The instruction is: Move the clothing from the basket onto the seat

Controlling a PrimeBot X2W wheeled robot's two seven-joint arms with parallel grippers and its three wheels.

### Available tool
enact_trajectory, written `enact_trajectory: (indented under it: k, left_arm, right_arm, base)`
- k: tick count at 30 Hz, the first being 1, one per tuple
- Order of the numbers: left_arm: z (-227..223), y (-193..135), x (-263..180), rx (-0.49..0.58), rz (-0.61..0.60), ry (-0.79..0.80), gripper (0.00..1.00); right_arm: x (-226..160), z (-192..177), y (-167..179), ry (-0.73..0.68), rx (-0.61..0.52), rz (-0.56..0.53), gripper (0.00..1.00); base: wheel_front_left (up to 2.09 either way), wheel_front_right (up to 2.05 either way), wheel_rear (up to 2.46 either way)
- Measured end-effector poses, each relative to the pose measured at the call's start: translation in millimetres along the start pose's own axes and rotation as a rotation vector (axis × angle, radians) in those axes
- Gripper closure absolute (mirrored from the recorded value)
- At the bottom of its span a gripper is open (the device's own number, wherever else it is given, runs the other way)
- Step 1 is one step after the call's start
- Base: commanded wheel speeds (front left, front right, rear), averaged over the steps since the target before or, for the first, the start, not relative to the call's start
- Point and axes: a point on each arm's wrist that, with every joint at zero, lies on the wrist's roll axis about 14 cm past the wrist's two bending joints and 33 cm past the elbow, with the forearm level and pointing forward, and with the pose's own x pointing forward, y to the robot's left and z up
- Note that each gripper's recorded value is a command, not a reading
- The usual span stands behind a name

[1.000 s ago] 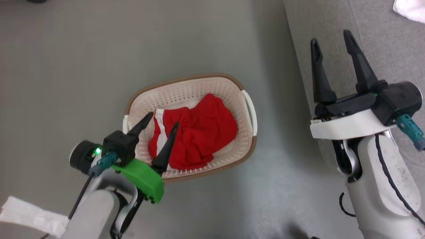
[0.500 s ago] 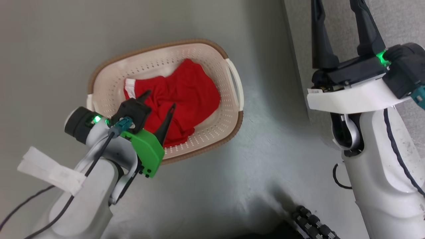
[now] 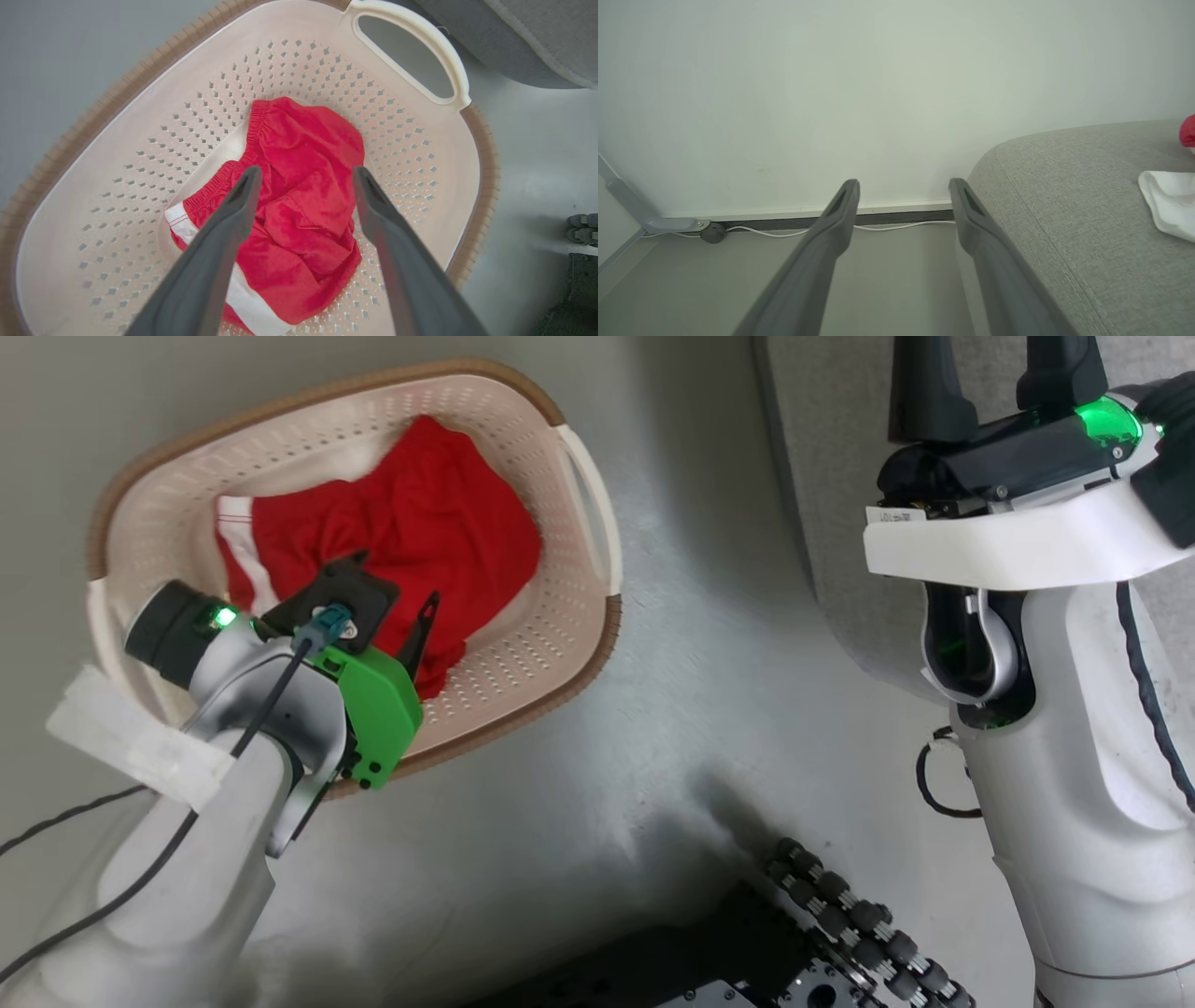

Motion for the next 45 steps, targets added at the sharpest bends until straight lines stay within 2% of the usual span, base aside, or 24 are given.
enact_trajectory:
  k: [14,25,45]
  left_arm:
    - [-32.9,-11.4,41.2,0.006,-0.084,0.102,0.00]
    - [-67.9,-2.2,59.3,0.014,-0.099,0.226,0.00]
    - [-102.6,26.1,65.9,-0.033,-0.068,0.351,0.00]
  right_arm:
    - [-7.6,-19.5,-26.2,0.065,-0.004,-0.083,0.00]
    - [-13.6,-33.7,-40.1,0.108,-0.035,-0.123,0.00]
    - [-15.0,-64.1,-33.0,0.167,-0.048,-0.102,0.00]
  base:
    - [0.00,0.00,0.00]
    - [0.00,0.00,0.00]
    - [0.00,0.00,0.00]
